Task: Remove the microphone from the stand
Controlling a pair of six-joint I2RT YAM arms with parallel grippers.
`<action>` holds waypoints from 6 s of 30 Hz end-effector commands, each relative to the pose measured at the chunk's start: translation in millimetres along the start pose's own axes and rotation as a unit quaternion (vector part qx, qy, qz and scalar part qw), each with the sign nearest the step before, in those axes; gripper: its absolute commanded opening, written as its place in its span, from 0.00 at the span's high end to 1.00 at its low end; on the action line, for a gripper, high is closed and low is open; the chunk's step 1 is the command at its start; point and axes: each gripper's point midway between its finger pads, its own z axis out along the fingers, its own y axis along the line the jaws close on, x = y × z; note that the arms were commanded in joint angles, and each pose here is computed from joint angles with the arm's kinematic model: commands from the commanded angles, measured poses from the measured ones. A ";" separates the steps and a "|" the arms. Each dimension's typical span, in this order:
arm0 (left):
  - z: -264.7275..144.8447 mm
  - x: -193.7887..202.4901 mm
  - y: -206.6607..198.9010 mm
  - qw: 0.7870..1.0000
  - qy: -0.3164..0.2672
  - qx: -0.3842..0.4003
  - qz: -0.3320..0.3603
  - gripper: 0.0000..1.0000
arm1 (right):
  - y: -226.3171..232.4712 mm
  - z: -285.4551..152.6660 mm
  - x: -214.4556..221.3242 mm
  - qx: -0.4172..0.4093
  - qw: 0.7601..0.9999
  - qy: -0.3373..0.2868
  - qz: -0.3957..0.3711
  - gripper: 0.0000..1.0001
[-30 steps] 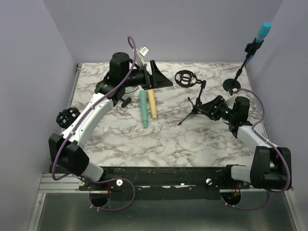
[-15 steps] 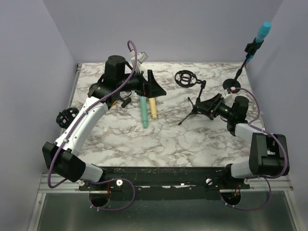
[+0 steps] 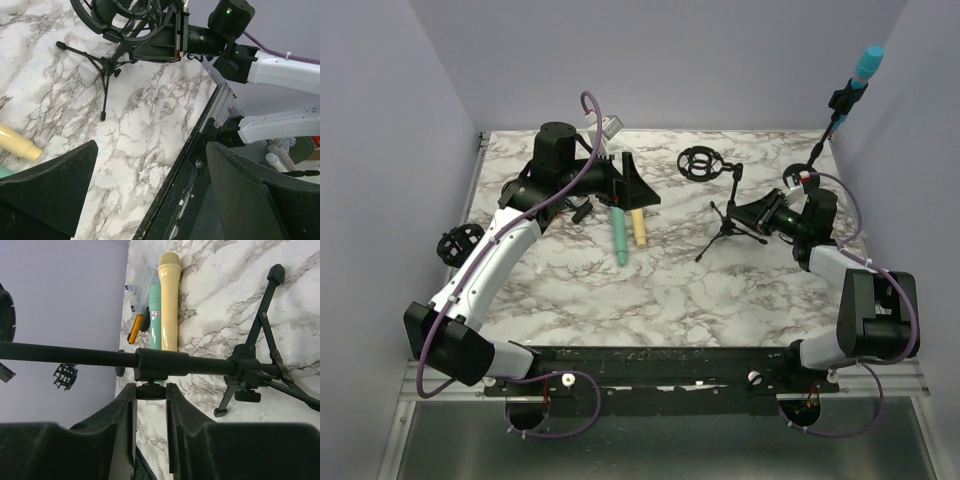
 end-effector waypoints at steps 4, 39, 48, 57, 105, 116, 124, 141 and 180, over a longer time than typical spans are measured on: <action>-6.6 -4.9 -0.9 1.000 -0.017 0.002 0.006 0.06 | -25.8 -3.4 -9.5 0.079 0.996 -0.013 -0.040 0.96; -0.8 -0.5 8.9 1.000 -0.012 -0.003 -0.008 0.06 | -17.4 -3.2 13.3 0.326 0.908 -0.036 -0.260 0.34; -1.7 -1.4 8.1 1.000 -0.013 -0.002 -0.007 0.06 | 2.0 -32.1 9.5 0.317 0.913 -0.073 -0.247 0.21; -1.6 -1.0 6.7 1.000 -0.013 0.002 -0.009 0.06 | 19.6 -26.1 -1.2 0.285 0.924 -0.099 -0.236 0.21; -10.4 -4.1 -1.8 1.000 -0.028 0.002 0.001 0.06 | -66.3 -60.0 -71.4 0.439 0.791 -0.325 -0.276 0.95; -8.3 -2.3 -2.6 1.000 -0.024 0.011 -0.005 0.07 | -115.8 -209.8 -81.2 0.601 0.667 -0.420 -0.129 0.77; -9.2 -2.4 -3.6 1.000 -0.025 0.009 -0.002 0.06 | -110.2 -245.4 -71.0 0.633 0.618 -0.447 -0.133 0.69; -14.7 -4.3 -14.0 0.999 -0.031 0.016 0.009 0.06 | -89.7 -223.9 -76.4 0.557 0.698 -0.424 -0.148 0.01; -17.7 -6.0 -15.9 0.999 -0.034 0.013 0.016 0.06 | 102.6 -145.7 -195.9 0.341 0.811 -0.397 -0.261 0.00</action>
